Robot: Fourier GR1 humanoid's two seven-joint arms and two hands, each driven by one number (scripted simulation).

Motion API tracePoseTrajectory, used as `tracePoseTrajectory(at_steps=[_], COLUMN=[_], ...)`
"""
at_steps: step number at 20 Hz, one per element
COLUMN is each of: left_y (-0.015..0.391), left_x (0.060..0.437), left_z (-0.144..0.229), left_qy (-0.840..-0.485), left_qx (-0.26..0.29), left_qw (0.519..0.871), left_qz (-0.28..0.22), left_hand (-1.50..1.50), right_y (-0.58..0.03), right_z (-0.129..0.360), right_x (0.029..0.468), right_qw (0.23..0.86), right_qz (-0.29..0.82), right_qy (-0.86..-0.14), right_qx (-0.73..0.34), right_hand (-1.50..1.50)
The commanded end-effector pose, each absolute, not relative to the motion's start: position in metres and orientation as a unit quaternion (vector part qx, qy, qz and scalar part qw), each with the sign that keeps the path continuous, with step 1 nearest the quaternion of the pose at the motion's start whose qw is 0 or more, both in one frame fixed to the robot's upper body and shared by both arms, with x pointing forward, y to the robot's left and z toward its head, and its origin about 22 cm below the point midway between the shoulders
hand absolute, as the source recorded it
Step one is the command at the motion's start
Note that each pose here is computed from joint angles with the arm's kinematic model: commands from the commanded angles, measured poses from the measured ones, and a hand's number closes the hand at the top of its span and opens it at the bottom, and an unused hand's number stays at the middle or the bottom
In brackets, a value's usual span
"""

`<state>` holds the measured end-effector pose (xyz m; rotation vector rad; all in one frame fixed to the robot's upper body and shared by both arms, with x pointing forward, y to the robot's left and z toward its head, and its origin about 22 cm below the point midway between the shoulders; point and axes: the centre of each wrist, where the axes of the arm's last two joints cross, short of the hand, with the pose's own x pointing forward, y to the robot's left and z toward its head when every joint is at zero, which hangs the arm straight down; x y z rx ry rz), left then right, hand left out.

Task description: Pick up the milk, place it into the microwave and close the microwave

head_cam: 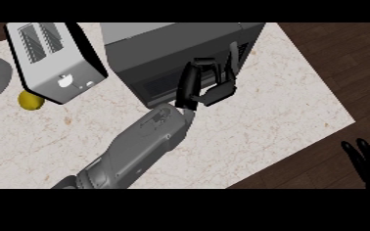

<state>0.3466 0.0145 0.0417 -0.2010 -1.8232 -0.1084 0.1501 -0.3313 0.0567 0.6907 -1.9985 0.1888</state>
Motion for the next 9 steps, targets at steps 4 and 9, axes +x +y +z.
tracePoseTrajectory(at_steps=[4, 9], left_y=[0.014, 0.0138], left_x=[0.3652, 0.3663], left_z=[0.0545, 0.0547], left_qy=[-0.791, -0.789], left_qx=[-0.078, -0.081], left_qw=[0.605, 0.607], left_qz=[-0.05, -0.047], left_hand=[1.5, 1.5], right_y=[-0.3387, -0.3355], right_z=[0.0642, 0.0674], right_x=[0.1489, 0.1457], right_qw=[0.483, 0.482], right_qz=[0.086, 0.087], right_qy=[-0.819, -0.814], right_qx=[0.296, 0.312], right_hand=[-1.5, -1.5])
